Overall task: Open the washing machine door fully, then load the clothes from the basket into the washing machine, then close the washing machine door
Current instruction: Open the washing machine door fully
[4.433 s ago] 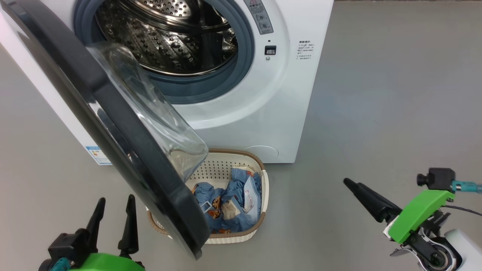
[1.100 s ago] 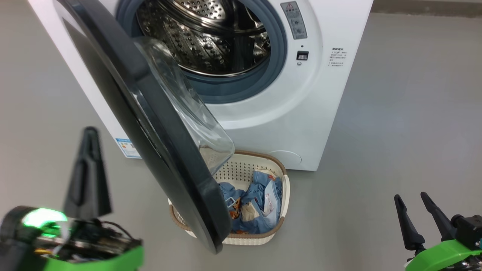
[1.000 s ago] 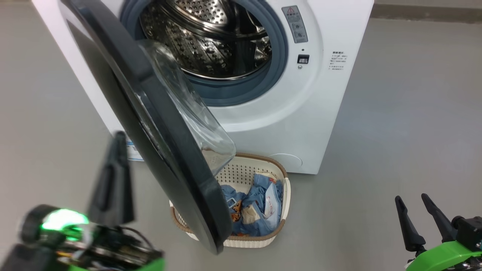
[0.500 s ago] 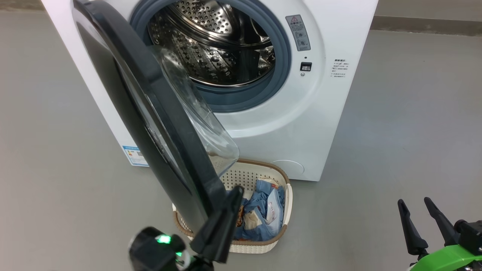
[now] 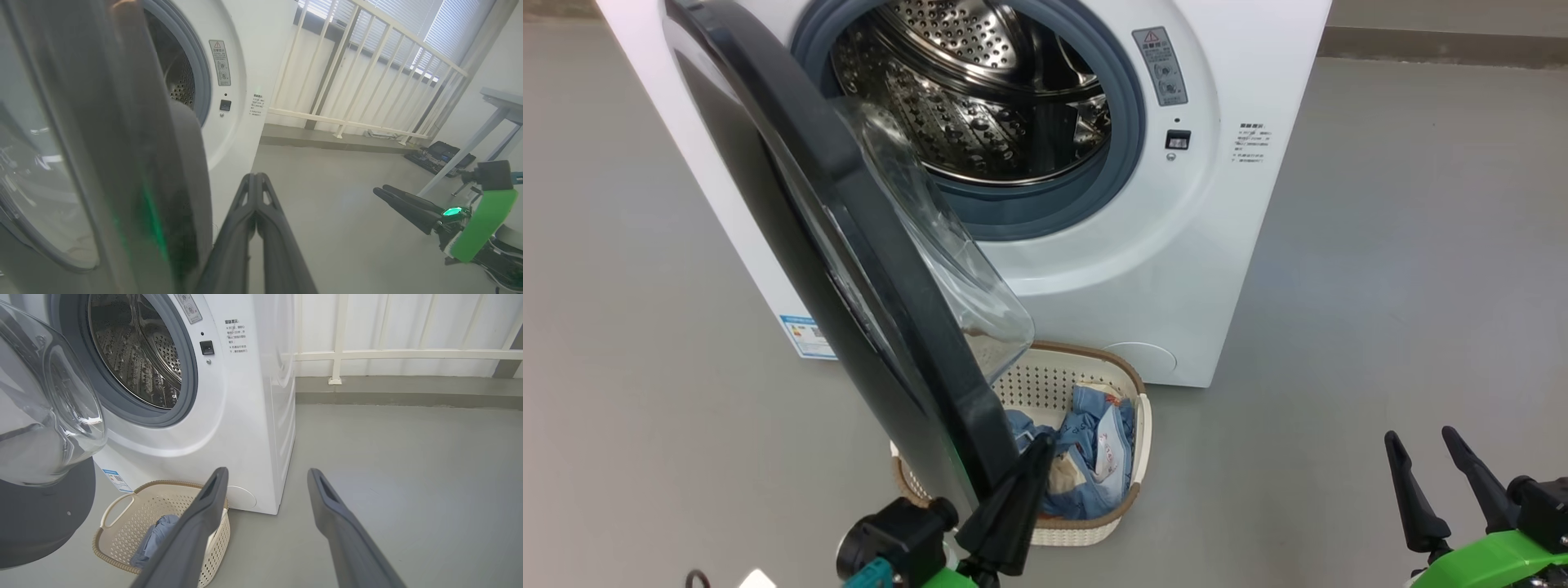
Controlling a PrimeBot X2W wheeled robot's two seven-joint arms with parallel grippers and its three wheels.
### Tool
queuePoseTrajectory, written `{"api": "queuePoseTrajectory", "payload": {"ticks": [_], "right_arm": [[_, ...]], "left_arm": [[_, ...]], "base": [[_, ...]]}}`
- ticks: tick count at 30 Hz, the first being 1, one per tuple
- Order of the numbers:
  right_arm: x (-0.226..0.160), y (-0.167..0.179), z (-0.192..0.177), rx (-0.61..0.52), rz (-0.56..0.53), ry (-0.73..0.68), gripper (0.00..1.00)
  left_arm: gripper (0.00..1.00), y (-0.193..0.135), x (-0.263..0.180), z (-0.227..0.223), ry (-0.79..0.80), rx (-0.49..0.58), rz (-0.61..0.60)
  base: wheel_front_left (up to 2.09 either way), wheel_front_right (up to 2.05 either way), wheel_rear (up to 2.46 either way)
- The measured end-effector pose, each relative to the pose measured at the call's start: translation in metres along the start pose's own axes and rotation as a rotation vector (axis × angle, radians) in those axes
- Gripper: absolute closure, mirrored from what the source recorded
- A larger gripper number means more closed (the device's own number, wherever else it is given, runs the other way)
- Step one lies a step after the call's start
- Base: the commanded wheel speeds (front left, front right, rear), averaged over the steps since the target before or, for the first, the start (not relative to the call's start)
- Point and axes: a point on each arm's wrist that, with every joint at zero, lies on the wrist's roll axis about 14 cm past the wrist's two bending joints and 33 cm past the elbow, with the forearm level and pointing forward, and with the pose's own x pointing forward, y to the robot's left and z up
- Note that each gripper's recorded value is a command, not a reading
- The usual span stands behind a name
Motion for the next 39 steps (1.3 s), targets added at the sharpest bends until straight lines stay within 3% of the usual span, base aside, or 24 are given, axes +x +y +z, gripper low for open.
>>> {"api": "queuePoseTrajectory", "payload": {"ticks": [21, 39], "right_arm": [[0.008, 0.008, 0.000, -0.003, 0.027, -0.003, 0.00], [0.029, 0.040, -0.001, -0.029, 0.126, 0.001, 0.00]], "left_arm": [[1.00, 0.022, -0.001, -0.011, 0.009, -0.012, 0.074], [1.00, 0.038, -0.016, -0.003, -0.016, 0.000, 0.148]], "base": [[0.00, 0.00, 0.00], [0.00, 0.00, 0.00]]}}
